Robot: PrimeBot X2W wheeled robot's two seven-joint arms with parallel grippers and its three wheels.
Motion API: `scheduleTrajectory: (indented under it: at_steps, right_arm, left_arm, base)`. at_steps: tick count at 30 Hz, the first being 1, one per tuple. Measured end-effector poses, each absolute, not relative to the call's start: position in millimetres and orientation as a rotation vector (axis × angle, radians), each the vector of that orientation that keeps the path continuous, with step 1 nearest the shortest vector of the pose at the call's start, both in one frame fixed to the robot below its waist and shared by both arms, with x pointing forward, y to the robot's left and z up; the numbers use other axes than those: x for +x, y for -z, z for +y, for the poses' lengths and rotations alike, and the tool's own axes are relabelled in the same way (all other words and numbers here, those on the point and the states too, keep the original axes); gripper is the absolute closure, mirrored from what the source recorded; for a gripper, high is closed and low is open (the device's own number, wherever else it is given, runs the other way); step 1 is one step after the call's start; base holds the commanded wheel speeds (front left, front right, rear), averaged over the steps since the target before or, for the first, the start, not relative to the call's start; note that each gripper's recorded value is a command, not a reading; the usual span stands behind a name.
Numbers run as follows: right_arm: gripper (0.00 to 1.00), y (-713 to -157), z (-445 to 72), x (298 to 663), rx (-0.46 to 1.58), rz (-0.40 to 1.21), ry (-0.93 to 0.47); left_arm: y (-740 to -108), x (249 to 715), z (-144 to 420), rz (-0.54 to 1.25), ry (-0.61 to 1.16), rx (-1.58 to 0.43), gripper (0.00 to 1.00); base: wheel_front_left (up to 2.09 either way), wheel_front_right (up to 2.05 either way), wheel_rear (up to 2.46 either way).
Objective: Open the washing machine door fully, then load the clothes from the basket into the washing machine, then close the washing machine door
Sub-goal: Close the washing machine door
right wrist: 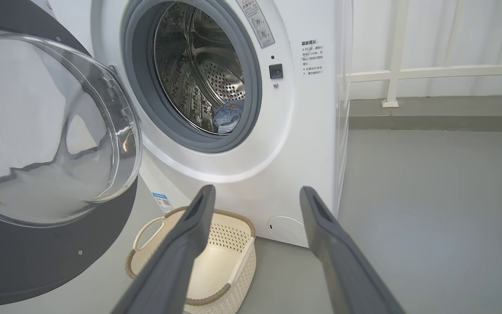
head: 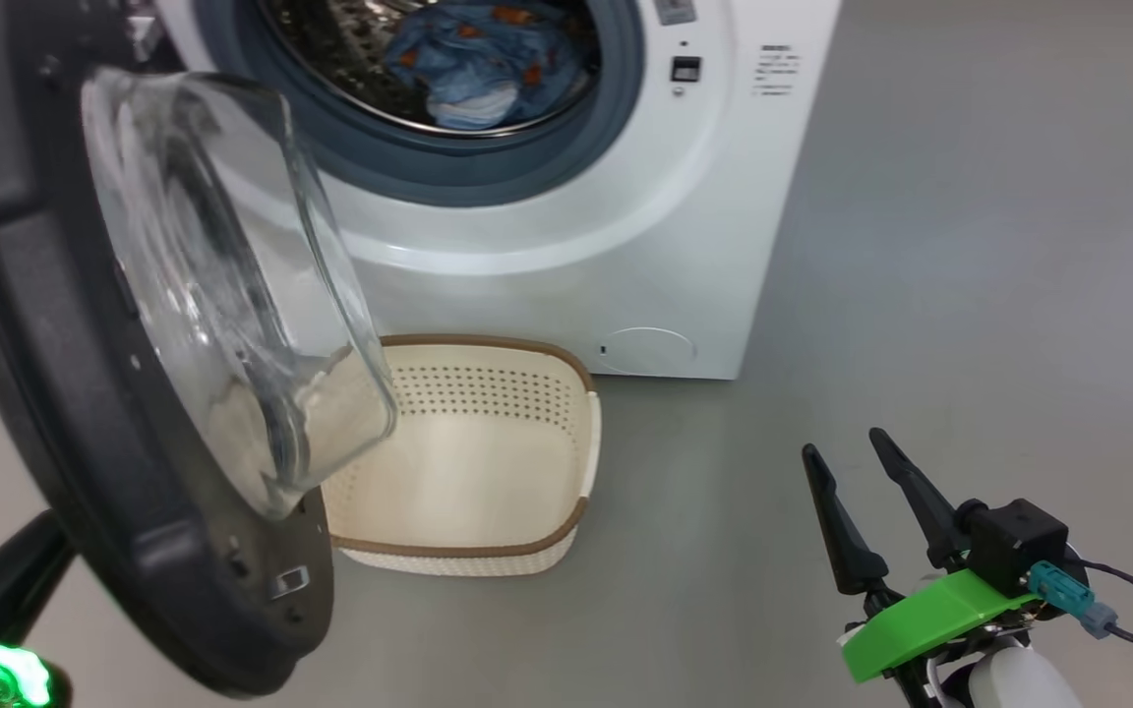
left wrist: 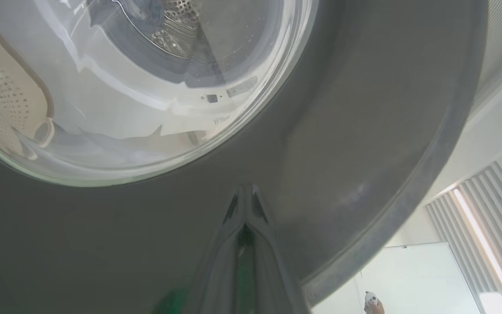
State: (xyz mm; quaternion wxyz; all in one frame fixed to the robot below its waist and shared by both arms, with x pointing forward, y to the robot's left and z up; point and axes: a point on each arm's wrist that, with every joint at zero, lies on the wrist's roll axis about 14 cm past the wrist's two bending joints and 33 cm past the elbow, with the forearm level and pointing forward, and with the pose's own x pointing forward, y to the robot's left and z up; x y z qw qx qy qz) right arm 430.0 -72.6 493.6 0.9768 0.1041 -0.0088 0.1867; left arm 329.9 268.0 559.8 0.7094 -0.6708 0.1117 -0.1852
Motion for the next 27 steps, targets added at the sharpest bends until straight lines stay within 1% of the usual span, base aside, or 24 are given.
scheduleTrajectory:
  at_steps: [14, 20, 27]
  right_arm:
    - [0.0, -503, -113, 425, 0.19, -0.058, -0.258]
    - [0.0, -503, -124, 422, 0.187, -0.061, -0.223]
    - [0.0, -499, -142, 419, 0.184, -0.054, -0.168]
  left_arm:
    - [-567, 367, 196, 0.311, 0.612, -1.503, 1.0]
    - [-569, 379, 176, 0.31, 0.647, -1.487, 1.0]
    - [-576, 396, 156, 0.29, 0.688, -1.515, 1.0]
  base:
    - [0.0, 0.0, 0.0]
    - [0.0, 0.0, 0.0]
    - [0.0, 0.0, 0.0]
